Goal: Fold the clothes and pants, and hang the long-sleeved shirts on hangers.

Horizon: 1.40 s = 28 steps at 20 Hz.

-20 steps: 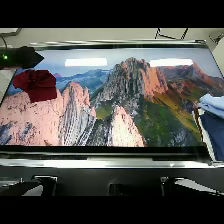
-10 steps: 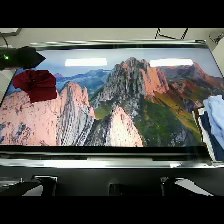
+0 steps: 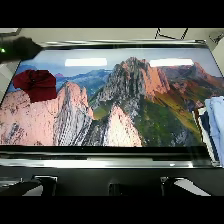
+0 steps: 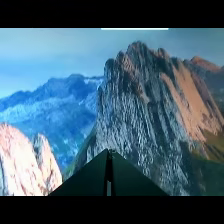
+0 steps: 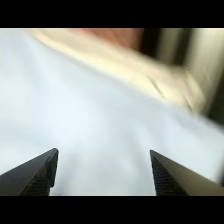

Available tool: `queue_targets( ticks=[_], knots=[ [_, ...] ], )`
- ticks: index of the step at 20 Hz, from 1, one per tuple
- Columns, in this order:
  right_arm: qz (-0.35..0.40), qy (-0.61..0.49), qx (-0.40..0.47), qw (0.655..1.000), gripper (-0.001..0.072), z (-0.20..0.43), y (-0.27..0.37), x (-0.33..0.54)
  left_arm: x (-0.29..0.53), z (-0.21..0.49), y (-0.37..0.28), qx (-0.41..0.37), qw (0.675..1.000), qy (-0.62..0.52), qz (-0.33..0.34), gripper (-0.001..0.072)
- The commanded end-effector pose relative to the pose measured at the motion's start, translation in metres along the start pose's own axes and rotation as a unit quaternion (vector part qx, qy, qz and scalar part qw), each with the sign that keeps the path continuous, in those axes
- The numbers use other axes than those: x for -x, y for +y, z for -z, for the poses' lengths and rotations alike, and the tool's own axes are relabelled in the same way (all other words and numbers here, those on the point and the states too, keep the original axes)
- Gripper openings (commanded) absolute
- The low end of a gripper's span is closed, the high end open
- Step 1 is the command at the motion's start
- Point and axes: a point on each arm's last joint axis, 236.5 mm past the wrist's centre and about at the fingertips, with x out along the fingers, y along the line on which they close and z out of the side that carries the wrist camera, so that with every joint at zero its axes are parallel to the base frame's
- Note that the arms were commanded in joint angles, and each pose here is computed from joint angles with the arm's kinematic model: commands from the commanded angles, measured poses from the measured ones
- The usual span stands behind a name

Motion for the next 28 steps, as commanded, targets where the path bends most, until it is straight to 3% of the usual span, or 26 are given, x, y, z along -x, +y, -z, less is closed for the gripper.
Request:
queue_targets(
  ticks=[1,4,5,6,7,9,11,13,28],
  knots=[
    [-0.132,-0.203,0.142,0.96,0.0656,-0.077,0.147,0.079,0.003,-0.053,0.022,-0.061,0.989,-0.107,-0.077,0.0021],
    [-0.231,-0.106,0.233,0.939,0.0656,0.024,0.282,0.072,-0.028,0.006,0.104,-0.067,0.971,0.02,-0.227,0.0024],
    [-0.234,-0.043,0.266,0.934,0.0658,0.074,0.309,0.051,-0.039,0.048,0.125,-0.047,0.962,0.101,-0.248,0.0081],
    [-0.223,0.029,0.293,0.929,0.067,0.124,0.321,0.025,-0.044,0.092,0.139,-0.023,0.947,0.187,-0.262,0.0332],
    [-0.203,0.116,0.319,0.919,0.067,0.179,0.324,-0.002,-0.045,0.146,0.145,0.009,0.92,0.291,-0.263,0.072],
    [-0.16,0.262,0.362,0.88,0.0666,0.272,0.31,-0.041,-0.046,0.222,0.128,0.028,0.878,0.432,-0.204,0.072],
    [-0.131,0.31,0.391,0.857,0.0665,0.316,0.299,-0.059,-0.059,0.239,0.116,0.04,0.89,0.415,-0.187,0.0719],
    [-0.119,0.293,0.41,0.856,0.0668,0.321,0.3,-0.065,-0.07,0.239,0.115,0.035,0.906,0.378,-0.186,0.0719],
    [-0.121,0.289,0.411,0.856,0.0667,0.32,0.302,-0.066,-0.075,0.248,0.118,0.034,0.902,0.387,-0.188,0.0719]
  ],
)
